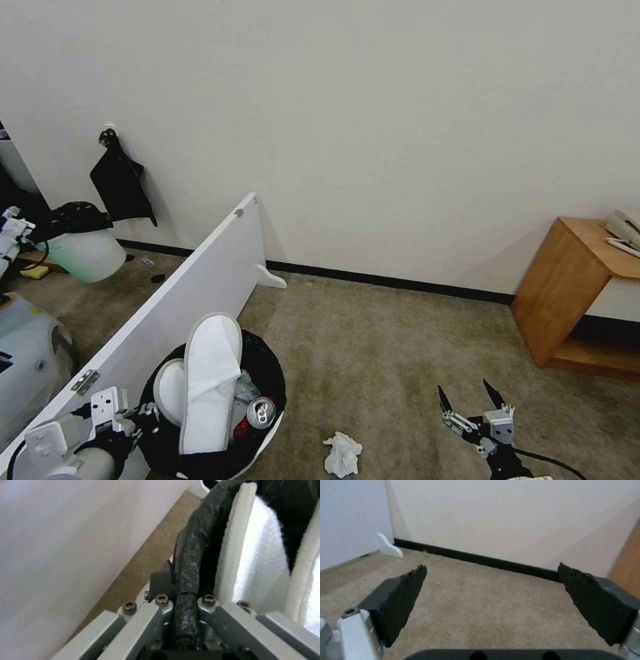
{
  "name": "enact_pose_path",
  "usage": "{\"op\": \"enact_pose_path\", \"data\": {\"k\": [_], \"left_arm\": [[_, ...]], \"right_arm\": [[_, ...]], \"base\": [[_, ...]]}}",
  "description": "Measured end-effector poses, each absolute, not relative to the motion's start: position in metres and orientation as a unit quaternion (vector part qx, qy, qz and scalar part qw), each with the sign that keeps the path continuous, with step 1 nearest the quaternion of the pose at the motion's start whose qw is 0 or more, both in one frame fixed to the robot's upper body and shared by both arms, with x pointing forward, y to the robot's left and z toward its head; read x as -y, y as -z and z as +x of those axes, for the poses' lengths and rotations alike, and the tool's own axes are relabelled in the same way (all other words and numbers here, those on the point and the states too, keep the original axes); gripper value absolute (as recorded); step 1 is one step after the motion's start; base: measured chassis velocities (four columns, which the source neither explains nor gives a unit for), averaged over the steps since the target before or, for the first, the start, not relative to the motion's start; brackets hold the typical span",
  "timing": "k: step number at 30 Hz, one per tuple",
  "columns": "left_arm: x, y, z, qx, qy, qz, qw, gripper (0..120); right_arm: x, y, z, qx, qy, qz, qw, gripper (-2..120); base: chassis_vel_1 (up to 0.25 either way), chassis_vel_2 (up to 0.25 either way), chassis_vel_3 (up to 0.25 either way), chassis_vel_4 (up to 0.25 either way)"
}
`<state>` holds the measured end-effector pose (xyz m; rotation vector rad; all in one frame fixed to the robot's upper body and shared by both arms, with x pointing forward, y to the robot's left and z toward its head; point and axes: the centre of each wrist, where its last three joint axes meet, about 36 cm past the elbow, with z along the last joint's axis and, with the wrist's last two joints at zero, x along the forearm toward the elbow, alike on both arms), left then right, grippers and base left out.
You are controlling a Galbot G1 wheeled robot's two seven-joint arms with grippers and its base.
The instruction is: Pick up the trash bin, then pick up the garbage from the floor and place it into the trash bin.
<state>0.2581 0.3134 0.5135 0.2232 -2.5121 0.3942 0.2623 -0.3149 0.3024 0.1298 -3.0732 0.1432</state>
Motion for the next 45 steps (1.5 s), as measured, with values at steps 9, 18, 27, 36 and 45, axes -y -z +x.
{"op": "enact_pose_path", "data": {"k": [9, 18, 27, 36, 45], "left_arm": [[-0.313, -0.515, 0.255, 0.941, -0.146, 0.084, 0.295, 2], [-0.315, -0.517, 0.255, 0.941, -0.144, 0.087, 0.293, 2], [-0.316, -0.519, 0.254, 0.941, -0.141, 0.088, 0.293, 2], [-0.316, -0.52, 0.254, 0.942, -0.137, 0.088, 0.294, 2], [-0.316, -0.521, 0.253, 0.942, -0.136, 0.09, 0.293, 2]], "right_arm": [[0.312, -0.3, 0.262, 0.992, -0.04, 0.069, 0.093, 100], [0.3, -0.306, 0.265, 0.969, -0.015, 0.05, 0.242, 100], [0.285, -0.301, 0.277, 0.943, 0.029, 0.069, 0.324, 100], [0.271, -0.318, 0.308, 0.894, 0.07, 0.072, 0.437, 100], [0.249, -0.309, 0.316, 0.889, 0.064, 0.089, 0.444, 100]], "base": [[0.0, 0.0, 0.0, 0.0], [0.0, 0.0, 0.0, 0.0], [0.0, 0.0, 0.0, 0.0], [0.0, 0.0, 0.0, 0.0], [0.0, 0.0, 0.0, 0.0]]}}
